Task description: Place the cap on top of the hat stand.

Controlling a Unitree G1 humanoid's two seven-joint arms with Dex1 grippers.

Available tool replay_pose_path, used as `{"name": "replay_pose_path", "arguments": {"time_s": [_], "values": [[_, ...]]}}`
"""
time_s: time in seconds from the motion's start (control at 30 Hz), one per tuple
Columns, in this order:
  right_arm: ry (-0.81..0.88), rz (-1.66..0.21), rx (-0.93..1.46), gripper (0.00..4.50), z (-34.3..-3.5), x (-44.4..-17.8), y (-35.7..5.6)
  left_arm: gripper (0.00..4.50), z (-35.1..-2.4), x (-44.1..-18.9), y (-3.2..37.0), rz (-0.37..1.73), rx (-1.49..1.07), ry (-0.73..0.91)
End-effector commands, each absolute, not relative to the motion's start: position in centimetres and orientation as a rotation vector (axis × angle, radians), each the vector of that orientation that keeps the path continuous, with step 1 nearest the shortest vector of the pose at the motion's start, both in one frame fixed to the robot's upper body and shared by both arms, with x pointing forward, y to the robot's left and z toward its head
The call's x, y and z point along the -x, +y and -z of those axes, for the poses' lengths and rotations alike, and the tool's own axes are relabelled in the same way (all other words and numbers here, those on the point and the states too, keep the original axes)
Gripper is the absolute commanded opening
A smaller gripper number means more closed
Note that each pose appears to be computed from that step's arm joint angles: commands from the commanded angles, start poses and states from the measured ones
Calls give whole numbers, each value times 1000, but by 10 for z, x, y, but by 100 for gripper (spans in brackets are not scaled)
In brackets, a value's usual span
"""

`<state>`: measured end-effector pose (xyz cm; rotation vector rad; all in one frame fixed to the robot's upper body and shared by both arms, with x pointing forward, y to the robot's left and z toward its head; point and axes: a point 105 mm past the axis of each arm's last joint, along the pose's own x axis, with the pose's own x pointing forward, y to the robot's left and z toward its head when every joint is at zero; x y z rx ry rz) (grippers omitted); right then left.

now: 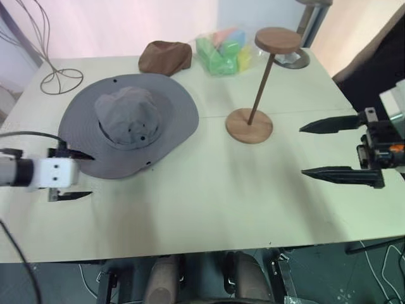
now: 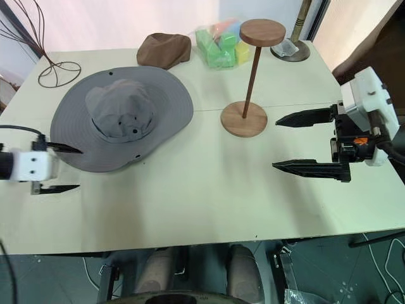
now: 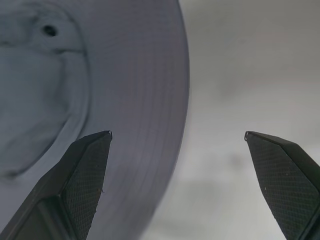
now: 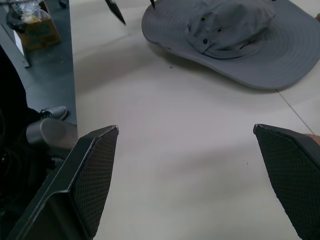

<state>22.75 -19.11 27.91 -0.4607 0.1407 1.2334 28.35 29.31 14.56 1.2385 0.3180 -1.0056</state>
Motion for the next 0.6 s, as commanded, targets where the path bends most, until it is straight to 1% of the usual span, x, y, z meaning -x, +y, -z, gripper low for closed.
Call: {"name": "replay_pose_path", "arguments": {"time_s": [0.03,0.13,0.23,0.33,0.5,0.6], "values": [[101,-1202,511,443,-292,-223,-191,450,-147,-295,289,944,-1293,235],[93,-1176,519,443,-298,-225,-194,450,-138,-296,286,945,-1300,210],[74,-1161,513,443,-303,-227,-195,450,-138,-310,282,857,-1323,116],[73,-1167,509,443,-304,-228,-194,450,-139,-329,276,747,-1329,29],[72,-1177,508,443,-305,-227,-192,450,-131,-342,270,699,-1322,3],[69,-1170,505,450,-308,-227,-192,364,-129,-344,265,710,-1279,-11]]}}
